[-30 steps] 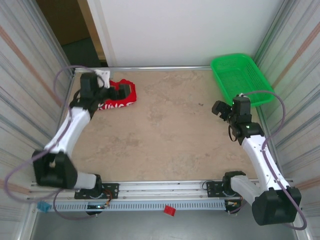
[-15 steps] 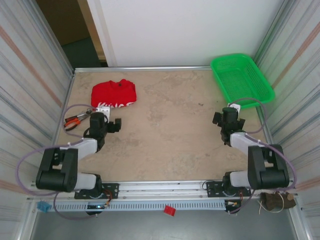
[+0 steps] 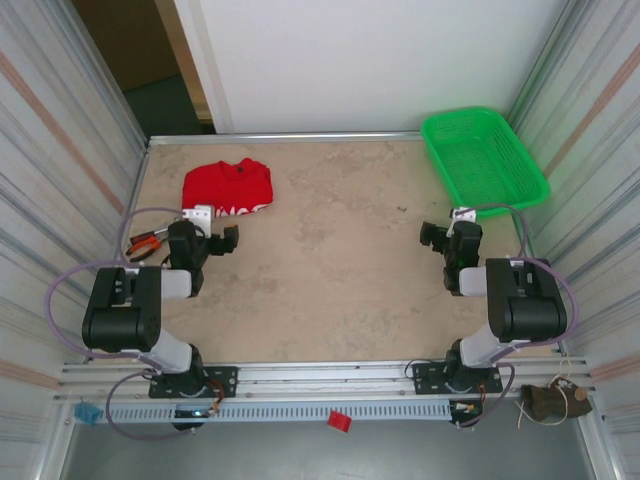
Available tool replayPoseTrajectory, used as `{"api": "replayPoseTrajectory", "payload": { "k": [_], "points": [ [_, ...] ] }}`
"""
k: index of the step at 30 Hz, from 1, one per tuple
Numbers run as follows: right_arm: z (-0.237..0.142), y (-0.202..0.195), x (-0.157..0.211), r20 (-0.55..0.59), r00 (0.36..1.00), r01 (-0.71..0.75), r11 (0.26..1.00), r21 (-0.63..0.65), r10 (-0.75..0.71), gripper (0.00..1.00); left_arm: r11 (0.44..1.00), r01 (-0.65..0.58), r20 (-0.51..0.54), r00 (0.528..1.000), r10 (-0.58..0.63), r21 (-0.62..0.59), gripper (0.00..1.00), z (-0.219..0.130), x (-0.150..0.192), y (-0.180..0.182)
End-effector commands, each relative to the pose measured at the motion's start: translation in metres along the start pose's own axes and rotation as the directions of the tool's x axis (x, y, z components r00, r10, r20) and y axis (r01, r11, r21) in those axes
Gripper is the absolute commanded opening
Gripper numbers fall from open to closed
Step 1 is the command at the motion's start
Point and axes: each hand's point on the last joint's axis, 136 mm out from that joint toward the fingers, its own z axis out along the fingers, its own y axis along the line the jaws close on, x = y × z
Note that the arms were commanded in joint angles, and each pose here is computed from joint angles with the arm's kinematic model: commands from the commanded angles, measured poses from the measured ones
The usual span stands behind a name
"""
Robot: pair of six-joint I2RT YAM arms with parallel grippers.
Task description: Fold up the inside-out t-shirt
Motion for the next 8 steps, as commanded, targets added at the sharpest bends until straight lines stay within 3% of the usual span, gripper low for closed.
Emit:
{"api": "replayPoseTrajectory", "payload": {
  "k": [1, 8],
  "points": [
    [0.0003, 0.0070, -0.0175, 0.046, 0.999, 0.021, 0.999, -0.035, -0.020, 0.99, 1.000, -0.016, 0.027, 1.000, 0.015, 0.021, 0.99, 0.0009, -0.0101, -0.0027],
    [-0.0018, 0.0121, -0.0169, 0.049, 0.998, 0.030, 0.997, -0.075, -0.027, 0.99, 1.000, -0.027, 0.035, 0.999, 0.027, 0.016, 0.99, -0.0017, -0.0105, -0.0042]
  ]
}}
